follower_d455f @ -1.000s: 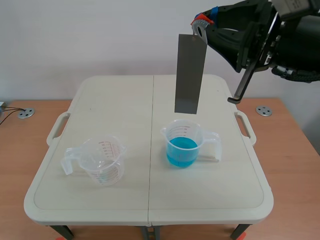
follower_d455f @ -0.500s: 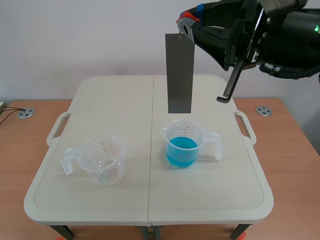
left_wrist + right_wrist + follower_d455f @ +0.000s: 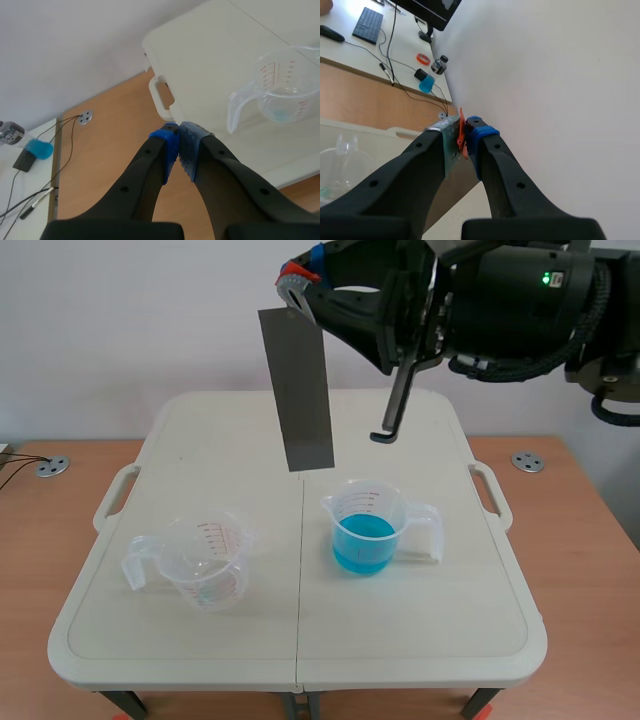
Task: Hold the metal plate by the orange handle, dip it into the blue solution, take it out and point at it, then put the plate back in the beaker on the left.
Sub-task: 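Put the plate into the left beaker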
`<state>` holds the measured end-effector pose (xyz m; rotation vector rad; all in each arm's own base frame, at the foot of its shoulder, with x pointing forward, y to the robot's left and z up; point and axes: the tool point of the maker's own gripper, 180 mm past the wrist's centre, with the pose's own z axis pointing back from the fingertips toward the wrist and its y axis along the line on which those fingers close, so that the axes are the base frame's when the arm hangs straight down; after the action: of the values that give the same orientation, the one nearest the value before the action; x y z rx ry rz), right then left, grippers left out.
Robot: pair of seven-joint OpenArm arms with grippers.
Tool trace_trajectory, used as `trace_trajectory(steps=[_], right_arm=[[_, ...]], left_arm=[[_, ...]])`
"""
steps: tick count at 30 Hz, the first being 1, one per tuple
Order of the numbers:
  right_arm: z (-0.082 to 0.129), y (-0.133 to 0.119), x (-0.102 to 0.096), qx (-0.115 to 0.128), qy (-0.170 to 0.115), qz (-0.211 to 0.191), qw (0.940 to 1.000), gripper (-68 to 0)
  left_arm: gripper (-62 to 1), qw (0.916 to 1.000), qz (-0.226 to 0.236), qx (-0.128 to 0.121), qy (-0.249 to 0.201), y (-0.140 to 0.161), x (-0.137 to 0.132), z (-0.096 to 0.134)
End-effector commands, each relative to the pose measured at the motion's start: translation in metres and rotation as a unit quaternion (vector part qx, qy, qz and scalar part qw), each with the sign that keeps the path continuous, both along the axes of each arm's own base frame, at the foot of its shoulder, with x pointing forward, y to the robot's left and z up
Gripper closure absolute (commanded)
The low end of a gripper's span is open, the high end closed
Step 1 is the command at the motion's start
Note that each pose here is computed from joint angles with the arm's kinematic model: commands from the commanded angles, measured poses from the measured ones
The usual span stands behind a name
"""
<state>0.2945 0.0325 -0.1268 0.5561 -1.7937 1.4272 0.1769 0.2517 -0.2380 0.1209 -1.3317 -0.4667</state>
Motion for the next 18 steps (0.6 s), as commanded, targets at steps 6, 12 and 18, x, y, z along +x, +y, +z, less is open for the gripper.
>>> trace_trajectory(steps=[6,12,18], right_arm=[[0.022,0.028,-0.007,0.02,-0.025,0.028,0.9991,-1.3],[0.024,0.05,-0.015,0.017,-0.027,0.052,0.9981,-1.3],[0.025,0.066,-0.023,0.019,-0.028,0.069,0.997,-1.3]], left_arm=[[-3.1,0.9999,0.003,-0.002,-0.012,0.0,0.001,0.005],[-3.1,0.9999,0.0,0.003,-0.01,-0.001,0.0,0.004],[-3.1,1.0,0.001,0.004,-0.008,-0.001,0.0,0.003]])
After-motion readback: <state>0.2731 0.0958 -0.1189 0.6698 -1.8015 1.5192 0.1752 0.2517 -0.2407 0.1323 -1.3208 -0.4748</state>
